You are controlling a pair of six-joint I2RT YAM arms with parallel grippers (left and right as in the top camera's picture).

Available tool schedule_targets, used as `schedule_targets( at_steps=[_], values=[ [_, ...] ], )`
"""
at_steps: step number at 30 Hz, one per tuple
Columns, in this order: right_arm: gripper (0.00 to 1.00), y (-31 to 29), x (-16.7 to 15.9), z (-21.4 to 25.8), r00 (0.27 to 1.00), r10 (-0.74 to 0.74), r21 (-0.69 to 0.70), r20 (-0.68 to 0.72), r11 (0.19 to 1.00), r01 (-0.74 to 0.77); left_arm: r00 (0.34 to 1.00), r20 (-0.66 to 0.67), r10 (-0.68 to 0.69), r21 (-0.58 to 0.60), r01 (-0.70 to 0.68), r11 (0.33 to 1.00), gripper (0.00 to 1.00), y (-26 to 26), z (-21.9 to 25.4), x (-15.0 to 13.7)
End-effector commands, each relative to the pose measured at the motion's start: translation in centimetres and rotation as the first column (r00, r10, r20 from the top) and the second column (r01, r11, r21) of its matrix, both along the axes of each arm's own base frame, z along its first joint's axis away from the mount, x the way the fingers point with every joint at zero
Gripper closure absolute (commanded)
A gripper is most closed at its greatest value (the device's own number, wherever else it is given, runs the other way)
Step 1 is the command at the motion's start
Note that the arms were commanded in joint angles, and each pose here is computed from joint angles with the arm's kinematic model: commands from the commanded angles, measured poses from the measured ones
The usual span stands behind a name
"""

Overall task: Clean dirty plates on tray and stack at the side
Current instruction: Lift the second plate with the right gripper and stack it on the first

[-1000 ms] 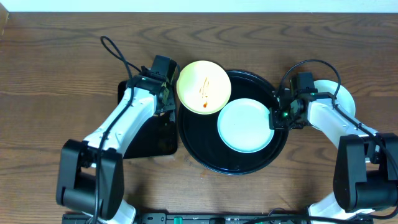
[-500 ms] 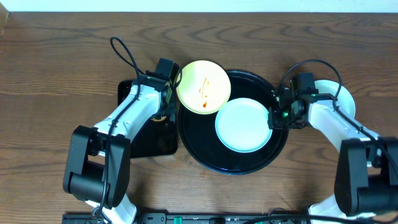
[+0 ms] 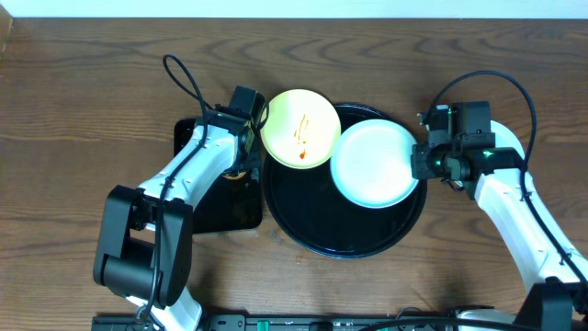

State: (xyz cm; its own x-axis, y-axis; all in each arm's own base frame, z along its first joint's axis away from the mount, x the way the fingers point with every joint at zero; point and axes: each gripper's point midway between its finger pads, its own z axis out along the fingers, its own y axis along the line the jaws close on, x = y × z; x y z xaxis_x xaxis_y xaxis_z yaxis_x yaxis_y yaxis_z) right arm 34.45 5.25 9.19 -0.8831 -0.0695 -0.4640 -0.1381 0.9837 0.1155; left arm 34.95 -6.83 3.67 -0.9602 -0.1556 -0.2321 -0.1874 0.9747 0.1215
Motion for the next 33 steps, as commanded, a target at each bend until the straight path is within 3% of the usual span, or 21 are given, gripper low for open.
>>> schedule_targets(
  at_steps=[1,9,16,26,33],
  values=[
    [0.99,-1.9,0.3,1.6,0.997,-0.026,-0.181,0.074,0.983,0.039,1.0,-0.016,-0.005,0.012,0.006,1.0,0.88,0.3,-0.4,-0.3],
    [0.99,-2.0,0.0,4.5,0.983,0.027,-0.524,0.182,0.848,0.074,1.0,-0.016,-0.005,0.012,0.006,1.0,0.88,0.3,-0.4,-0.3],
    [0.99,2.1,-0.1,7.7,0.938,0.162,-0.68,0.306,0.727,0.096,1.0,-0.016,-0.005,0.012,0.006,1.0,0.88,0.3,-0.4,-0.3],
    [0.99,3.6,0.1,9.2,0.907,0.181,-0.687,0.379,0.713,0.145,1.0,-0.016,-0.005,0.012,0.006,1.0,0.87,0.3,-0.4,-0.3],
    [0.99,0.7,1.0,9.1,0.89,-0.028,-0.558,0.455,0.77,0.31,1.0,-0.017,-0.005,0.012,0.006,1.0,0.88,0.3,-0.4,-0.3]
  ],
)
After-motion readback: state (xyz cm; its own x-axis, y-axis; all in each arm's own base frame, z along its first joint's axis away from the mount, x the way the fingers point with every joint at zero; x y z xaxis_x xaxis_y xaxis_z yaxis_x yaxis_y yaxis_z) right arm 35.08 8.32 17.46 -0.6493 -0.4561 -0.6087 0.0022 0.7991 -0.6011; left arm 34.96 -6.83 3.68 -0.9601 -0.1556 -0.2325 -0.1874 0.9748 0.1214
